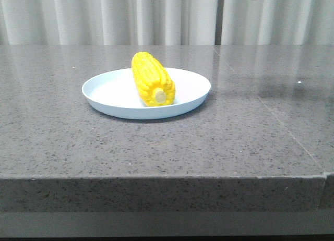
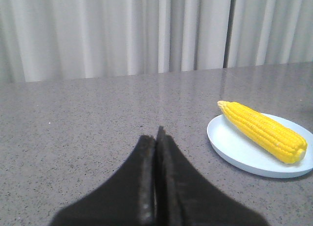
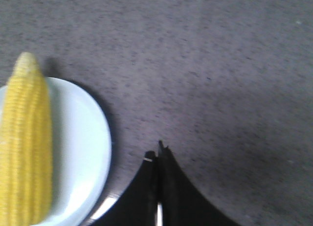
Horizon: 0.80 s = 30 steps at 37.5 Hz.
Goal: Place corn on plate with both arms
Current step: 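Lift the right gripper up and away from the plate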
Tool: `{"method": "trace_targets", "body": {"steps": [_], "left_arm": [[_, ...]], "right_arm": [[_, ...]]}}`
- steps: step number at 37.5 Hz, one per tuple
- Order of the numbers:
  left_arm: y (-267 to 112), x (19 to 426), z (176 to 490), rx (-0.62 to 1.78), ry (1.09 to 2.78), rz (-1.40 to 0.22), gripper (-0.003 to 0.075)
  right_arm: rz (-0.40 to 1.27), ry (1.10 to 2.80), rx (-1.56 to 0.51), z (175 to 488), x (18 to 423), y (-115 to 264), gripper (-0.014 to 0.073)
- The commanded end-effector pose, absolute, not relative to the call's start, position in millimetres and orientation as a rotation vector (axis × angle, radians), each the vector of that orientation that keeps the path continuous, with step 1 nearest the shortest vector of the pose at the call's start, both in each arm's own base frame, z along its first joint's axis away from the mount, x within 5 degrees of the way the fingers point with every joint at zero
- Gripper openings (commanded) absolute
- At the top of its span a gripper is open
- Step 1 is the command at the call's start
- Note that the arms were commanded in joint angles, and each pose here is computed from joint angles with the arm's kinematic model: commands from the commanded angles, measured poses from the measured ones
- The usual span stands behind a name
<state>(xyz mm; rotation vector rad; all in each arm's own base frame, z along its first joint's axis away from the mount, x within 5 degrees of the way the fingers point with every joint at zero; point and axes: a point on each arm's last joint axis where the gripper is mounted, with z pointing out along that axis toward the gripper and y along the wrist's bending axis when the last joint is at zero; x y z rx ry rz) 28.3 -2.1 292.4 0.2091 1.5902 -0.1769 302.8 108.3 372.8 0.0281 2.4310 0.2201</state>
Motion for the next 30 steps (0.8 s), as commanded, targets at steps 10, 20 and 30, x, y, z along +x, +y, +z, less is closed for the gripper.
{"method": "trace_targets", "body": {"steps": [10, 20, 30], "left_arm": [[-3, 27, 307, 0.2, 1.497, -0.195, -0.002], [-3, 27, 307, 0.2, 1.497, -0.195, -0.002], [-3, 27, 307, 0.2, 1.497, -0.195, -0.002]], "right_arm": [[0.074, 2.266, 0.082, 365, 230, 43, -0.0064], [0.157, 2.067, 0.039, 337, 158, 29, -0.0067], [0.233, 1.793, 0.016, 311, 87, 13, -0.0067]]}}
